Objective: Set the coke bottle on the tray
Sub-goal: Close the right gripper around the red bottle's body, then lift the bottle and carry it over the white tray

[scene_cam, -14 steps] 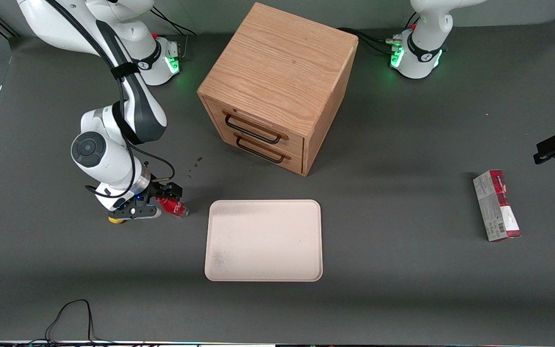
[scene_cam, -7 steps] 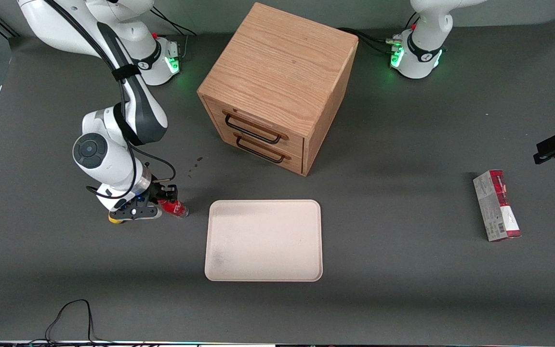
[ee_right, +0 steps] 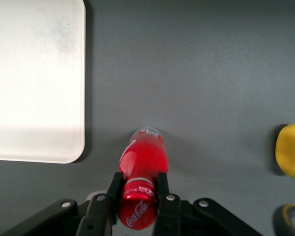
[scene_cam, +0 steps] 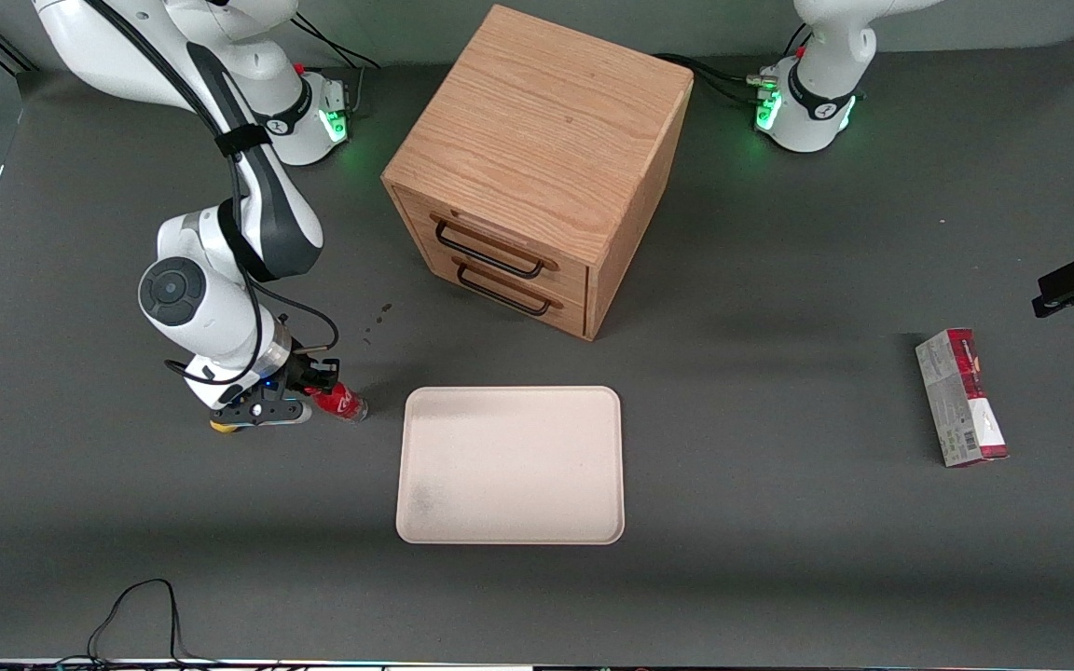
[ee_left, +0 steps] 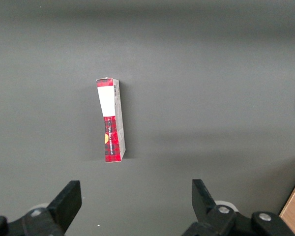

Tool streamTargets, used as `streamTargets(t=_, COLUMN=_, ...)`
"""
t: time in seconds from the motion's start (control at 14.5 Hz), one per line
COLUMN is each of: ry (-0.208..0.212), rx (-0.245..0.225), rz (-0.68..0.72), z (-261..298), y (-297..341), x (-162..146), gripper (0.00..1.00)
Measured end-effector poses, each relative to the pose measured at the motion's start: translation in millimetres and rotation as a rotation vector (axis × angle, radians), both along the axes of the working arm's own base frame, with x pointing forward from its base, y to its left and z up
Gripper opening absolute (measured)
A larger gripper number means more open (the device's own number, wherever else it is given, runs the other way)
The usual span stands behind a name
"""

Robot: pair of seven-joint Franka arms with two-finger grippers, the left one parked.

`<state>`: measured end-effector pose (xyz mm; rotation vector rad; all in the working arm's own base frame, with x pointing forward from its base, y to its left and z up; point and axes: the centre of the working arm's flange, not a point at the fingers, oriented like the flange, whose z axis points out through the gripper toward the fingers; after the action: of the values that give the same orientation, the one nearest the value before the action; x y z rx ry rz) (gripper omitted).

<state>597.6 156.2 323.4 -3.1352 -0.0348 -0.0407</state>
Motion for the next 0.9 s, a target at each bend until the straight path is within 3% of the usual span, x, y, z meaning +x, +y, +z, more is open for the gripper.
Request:
streamTargets(t=0.34, ry=0.098, rx=-0.027, rz=0.004, z=87.3, y=5.1, x=19.8, gripper=0.32)
streamTargets(t=0.69, ry=0.132, rx=-0.062, rz=0.004, z=225.6, y=-1.0, x=16.4, gripper=0.32)
streamTargets(t=0.9, ry=0.146, rx=-0.065, rz=0.005, z=274.2, y=-1.8, x=4.3, gripper=0.32)
